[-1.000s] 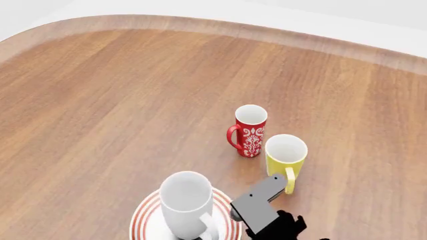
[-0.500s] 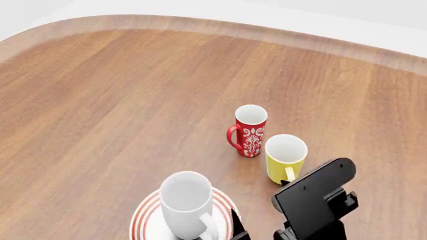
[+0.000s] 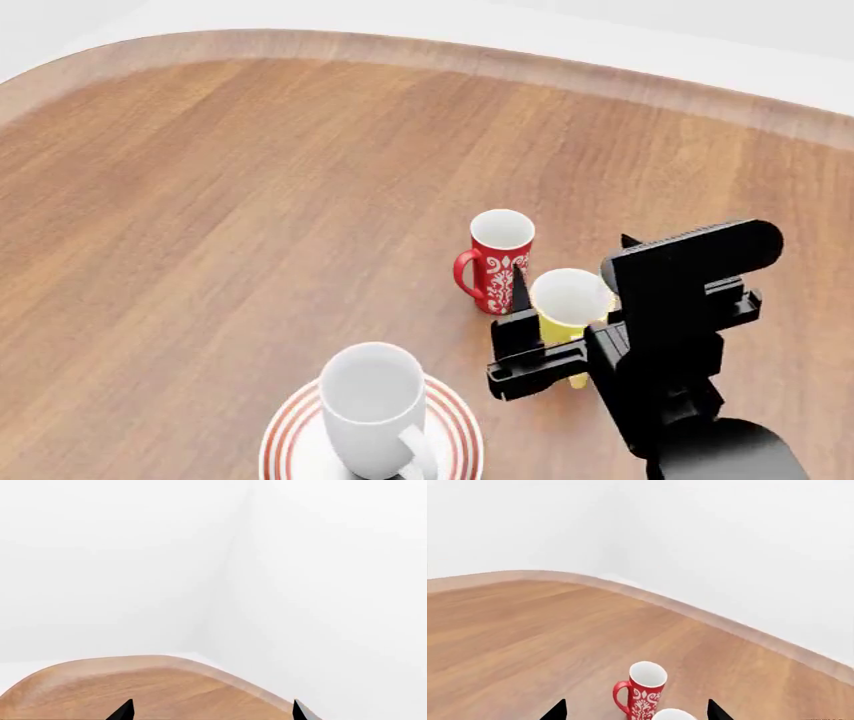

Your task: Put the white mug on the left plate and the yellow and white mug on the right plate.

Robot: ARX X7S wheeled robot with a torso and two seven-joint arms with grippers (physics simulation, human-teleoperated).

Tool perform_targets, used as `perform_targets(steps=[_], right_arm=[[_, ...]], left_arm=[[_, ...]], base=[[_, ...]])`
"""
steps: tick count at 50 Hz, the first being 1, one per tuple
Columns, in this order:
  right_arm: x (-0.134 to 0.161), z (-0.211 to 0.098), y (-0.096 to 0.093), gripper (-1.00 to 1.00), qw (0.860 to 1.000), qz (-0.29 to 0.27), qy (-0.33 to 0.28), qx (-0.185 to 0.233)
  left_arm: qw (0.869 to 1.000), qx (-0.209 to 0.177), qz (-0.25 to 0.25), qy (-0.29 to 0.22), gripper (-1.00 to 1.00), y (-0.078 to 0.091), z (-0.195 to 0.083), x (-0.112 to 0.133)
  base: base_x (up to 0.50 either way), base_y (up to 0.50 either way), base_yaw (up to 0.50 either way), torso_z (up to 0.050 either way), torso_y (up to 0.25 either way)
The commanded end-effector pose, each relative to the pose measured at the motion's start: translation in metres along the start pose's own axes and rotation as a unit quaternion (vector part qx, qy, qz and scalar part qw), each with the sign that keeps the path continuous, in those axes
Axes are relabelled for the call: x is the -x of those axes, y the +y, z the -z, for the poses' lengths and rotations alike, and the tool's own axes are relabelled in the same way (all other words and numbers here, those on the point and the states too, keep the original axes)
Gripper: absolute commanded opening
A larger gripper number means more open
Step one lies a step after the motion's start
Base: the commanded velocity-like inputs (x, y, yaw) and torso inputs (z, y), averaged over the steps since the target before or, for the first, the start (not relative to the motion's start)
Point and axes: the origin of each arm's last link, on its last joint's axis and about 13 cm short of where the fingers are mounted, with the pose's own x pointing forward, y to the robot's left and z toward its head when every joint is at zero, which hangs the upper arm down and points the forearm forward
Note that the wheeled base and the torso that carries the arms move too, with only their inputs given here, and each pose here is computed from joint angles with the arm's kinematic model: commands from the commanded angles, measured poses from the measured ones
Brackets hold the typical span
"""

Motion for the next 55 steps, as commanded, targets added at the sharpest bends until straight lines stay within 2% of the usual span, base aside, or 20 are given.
perform_targets(steps=[1, 6, 13, 23, 25, 41, 42, 43, 44, 45, 55], right_arm=[[-0.043, -0.002, 0.002, 1.0, 0.999, 0.013, 0.02, -0.024], [-0.06, 0.002, 0.001, 1.0, 0.998, 0.011, 0.046, -0.045], [-0.075, 0.014, -0.003, 1.0, 0.993, 0.039, 0.083, -0.074], [-0.096, 0.022, -0.008, 1.0, 0.987, 0.062, 0.108, -0.097], [-0.098, 0.024, -0.009, 1.0, 0.985, 0.058, 0.119, -0.107], [-0.097, 0.026, -0.009, 1.0, 0.986, 0.052, 0.117, -0.111], [-0.052, 0.059, -0.053, 1.0, 0.947, 0.178, 0.164, -0.209], [-0.086, 0.023, -0.015, 1.0, 0.973, 0.07, 0.092, -0.198], [-0.093, 0.021, -0.003, 1.0, 0.983, 0.05, 0.107, -0.139], [-0.1, 0.018, -0.011, 1.0, 0.988, 0.064, 0.106, -0.092], [-0.108, 0.017, -0.012, 1.0, 0.984, 0.09, 0.106, -0.109]], left_arm=[[1.0, 0.002, 0.0, 0.001, 1.0, 0.001, -0.002, 0.002], [1.0, 0.003, 0.0, 0.001, 1.0, -0.001, -0.002, 0.002], [1.0, 0.004, 0.0, 0.001, 1.0, -0.001, -0.002, 0.003], [1.0, 0.007, 0.001, 0.002, 1.0, -0.002, -0.002, 0.004], [1.0, 0.007, 0.003, 0.002, 1.0, -0.003, -0.003, 0.005], [1.0, 0.007, 0.004, 0.002, 1.0, -0.003, -0.003, 0.005], [1.0, -0.003, 0.009, 0.002, 1.0, -0.007, -0.003, 0.01], [1.0, 0.007, 0.004, 0.002, 1.0, -0.003, -0.003, 0.006], [1.0, 0.006, 0.006, 0.001, 1.0, -0.003, -0.002, 0.004], [1.0, 0.006, 0.007, 0.001, 1.0, -0.003, -0.002, 0.003], [1.0, 0.007, 0.004, -0.002, 1.0, 0.001, 0.002, -0.004]], base=[[0.0, 0.0, 0.0, 0.0, 0.0], [0.0, 0.0, 0.0, 0.0, 0.0], [0.0, 0.0, 0.0, 0.0, 0.0], [0.0, 0.0, 0.0, 0.0, 0.0], [0.0, 0.0, 0.0, 0.0, 0.0], [0.0, 0.0, 0.0, 0.0, 0.0], [0.0, 0.0, 0.0, 0.0, 0.0], [0.0, 0.0, 0.0, 0.0, 0.0], [0.0, 0.0, 0.0, 0.0, 0.0], [0.0, 0.0, 0.0, 0.0, 0.0], [0.0, 0.0, 0.0, 0.0, 0.0]])
